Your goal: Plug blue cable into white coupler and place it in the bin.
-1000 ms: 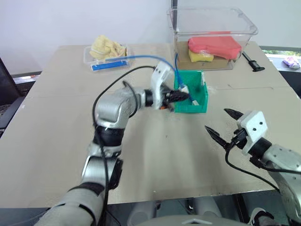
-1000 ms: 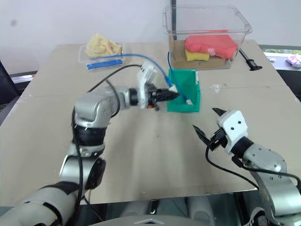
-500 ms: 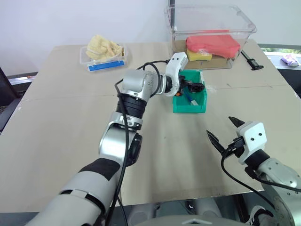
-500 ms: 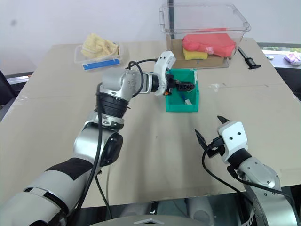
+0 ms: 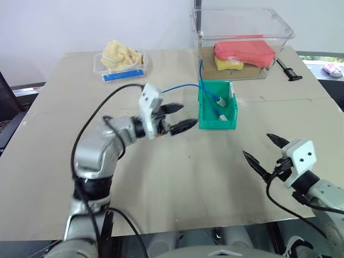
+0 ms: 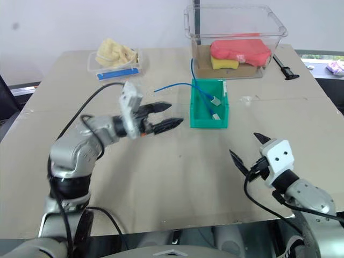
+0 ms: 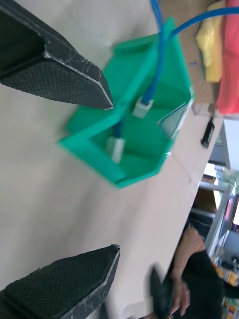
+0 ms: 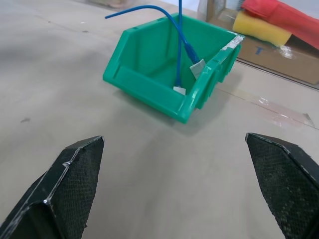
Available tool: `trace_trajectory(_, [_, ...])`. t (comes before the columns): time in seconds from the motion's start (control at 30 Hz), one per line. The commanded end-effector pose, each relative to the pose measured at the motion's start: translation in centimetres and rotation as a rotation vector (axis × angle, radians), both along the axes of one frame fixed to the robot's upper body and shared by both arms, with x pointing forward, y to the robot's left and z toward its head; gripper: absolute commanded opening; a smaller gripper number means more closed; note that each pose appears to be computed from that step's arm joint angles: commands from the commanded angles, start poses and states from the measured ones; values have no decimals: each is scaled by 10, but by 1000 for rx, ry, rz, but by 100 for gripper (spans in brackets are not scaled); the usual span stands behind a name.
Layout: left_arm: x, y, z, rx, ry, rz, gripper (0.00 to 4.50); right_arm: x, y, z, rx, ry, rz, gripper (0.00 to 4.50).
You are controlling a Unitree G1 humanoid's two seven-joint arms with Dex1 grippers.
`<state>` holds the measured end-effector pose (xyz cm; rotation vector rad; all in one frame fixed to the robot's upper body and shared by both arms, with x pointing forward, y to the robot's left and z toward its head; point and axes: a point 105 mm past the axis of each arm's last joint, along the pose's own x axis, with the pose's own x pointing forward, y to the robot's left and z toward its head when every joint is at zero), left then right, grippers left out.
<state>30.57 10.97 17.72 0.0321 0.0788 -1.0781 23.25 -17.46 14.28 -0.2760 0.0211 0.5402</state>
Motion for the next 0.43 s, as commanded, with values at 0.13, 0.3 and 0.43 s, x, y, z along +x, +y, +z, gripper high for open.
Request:
trace_trajectory(0.13, [-35,34,-17,44,-58,19,447,-12,-33,4,-56,24,51,450])
trace_trajectory(0.3, [-56,61,-42,96,-8,72,447,-20,-56,-4,-96,90,37,450])
trace_trajectory(0.43, [-67,75,-61,124,33,118,447,-26,-67,-8,-107,120,19,450])
